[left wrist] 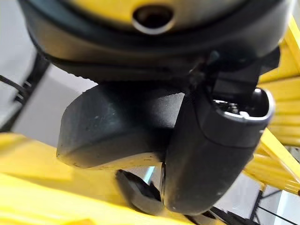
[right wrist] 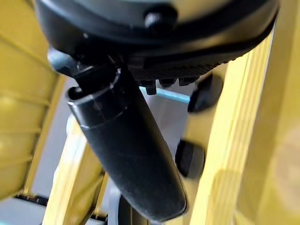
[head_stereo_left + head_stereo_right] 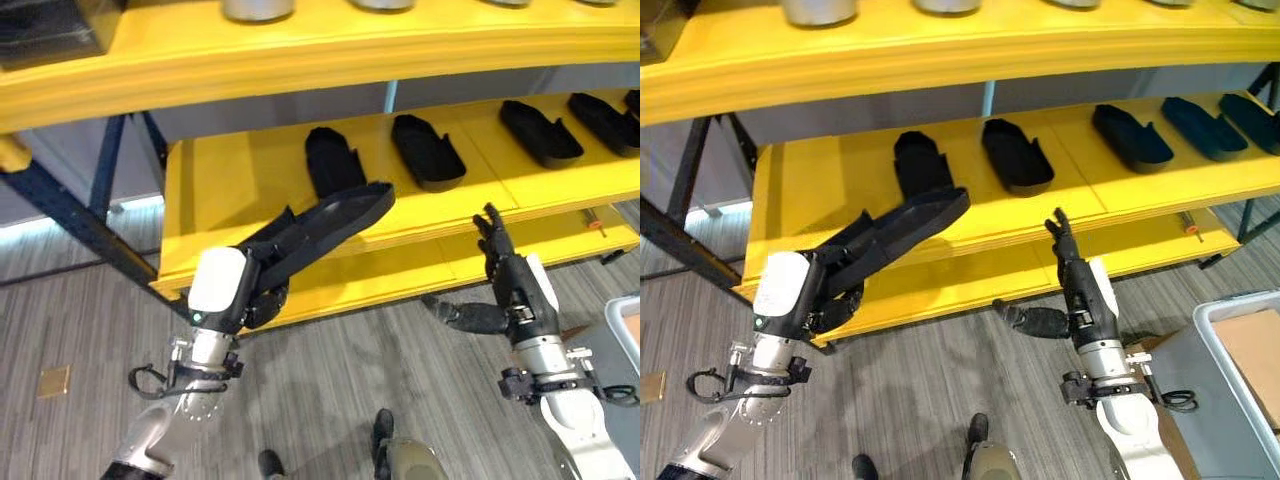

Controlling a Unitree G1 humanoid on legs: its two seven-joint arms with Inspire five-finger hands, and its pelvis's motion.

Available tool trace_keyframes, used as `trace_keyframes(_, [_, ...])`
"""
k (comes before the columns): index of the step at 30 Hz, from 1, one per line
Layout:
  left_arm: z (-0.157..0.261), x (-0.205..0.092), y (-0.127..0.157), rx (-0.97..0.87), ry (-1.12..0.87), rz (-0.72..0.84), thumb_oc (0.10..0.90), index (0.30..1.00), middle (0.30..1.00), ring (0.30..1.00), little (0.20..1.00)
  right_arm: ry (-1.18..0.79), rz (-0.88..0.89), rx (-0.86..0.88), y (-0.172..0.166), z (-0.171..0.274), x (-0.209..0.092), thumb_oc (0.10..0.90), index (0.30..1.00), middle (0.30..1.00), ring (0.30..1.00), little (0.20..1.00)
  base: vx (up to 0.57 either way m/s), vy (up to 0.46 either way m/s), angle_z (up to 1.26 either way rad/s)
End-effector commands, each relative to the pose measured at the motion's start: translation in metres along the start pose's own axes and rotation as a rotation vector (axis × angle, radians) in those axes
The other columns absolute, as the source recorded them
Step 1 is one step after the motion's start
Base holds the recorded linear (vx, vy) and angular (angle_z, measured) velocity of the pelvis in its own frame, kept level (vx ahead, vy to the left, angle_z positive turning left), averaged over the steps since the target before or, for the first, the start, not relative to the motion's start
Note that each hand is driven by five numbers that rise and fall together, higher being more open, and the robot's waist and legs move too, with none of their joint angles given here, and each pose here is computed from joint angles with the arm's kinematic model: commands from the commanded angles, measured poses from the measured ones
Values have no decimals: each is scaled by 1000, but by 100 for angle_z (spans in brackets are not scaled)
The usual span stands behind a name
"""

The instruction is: Move parts from the plastic box to the shelf.

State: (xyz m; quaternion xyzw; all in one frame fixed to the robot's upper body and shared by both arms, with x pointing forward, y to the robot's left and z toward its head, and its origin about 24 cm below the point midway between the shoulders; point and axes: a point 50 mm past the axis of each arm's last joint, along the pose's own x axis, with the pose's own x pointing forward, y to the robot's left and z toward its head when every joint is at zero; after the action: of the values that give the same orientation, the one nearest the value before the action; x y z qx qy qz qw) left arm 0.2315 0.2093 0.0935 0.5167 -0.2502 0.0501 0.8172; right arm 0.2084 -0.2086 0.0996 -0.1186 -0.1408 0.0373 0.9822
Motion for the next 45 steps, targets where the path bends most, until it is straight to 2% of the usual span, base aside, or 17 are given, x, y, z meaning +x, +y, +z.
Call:
trace_keyframes(1, [29, 30, 57, -7, -228, 319, 400, 300, 300, 300, 300, -280, -17, -12, -7, 45, 18, 900, 1000, 1000, 1000, 1000, 10, 96, -9])
trace_keyframes(18, [40, 48, 74, 25, -282, 455, 400, 300, 300, 300, 300, -234, -23, -26, -6, 39, 13, 900, 1000, 1000, 1000, 1000, 45, 51, 4])
trace_keyframes(28, [13, 71, 56, 119, -126, 420, 400, 300, 300, 300, 300, -200, -7, -13, -2, 34, 14, 900, 1000, 1000, 1000, 1000, 43, -17, 0])
trace_keyframes(37, [1, 106, 59, 91, 5, 529, 400, 300, 300, 300, 300, -172, 35, 0, 5, 29, 14, 900, 1000, 1000, 1000, 1000, 18, -9, -7])
trace_keyframes(45, [-8, 122, 67, 36, 99, 613, 400, 300, 300, 300, 300, -160, 59, -10, 7, 28, 12, 900, 1000, 1000, 1000, 1000, 0, 0, -4])
